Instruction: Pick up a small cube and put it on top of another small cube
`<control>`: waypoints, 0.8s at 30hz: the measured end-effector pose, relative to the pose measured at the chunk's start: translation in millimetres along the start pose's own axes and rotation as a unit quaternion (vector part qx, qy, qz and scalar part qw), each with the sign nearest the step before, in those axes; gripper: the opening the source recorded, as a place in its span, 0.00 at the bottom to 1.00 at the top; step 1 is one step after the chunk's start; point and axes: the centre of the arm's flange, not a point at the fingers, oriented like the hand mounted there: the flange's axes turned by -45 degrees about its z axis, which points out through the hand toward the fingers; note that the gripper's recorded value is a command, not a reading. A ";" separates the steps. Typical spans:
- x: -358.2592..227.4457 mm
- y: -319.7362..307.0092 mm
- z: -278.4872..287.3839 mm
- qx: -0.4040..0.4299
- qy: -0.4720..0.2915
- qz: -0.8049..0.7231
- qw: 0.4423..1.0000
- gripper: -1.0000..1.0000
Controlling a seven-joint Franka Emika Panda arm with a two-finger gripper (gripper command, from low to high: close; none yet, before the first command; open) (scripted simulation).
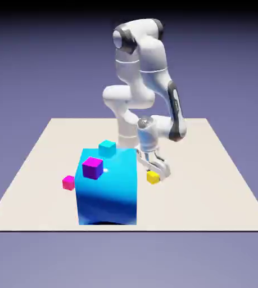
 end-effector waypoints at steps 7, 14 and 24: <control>-1.3 -6.4 -20.3 0.014 -0.009 -0.003 1.000 0.00; -3.7 -5.5 -54.5 0.011 -0.008 -0.004 1.000 0.00; 19.0 -59.7 -130.7 0.057 -0.003 -0.042 0.997 0.00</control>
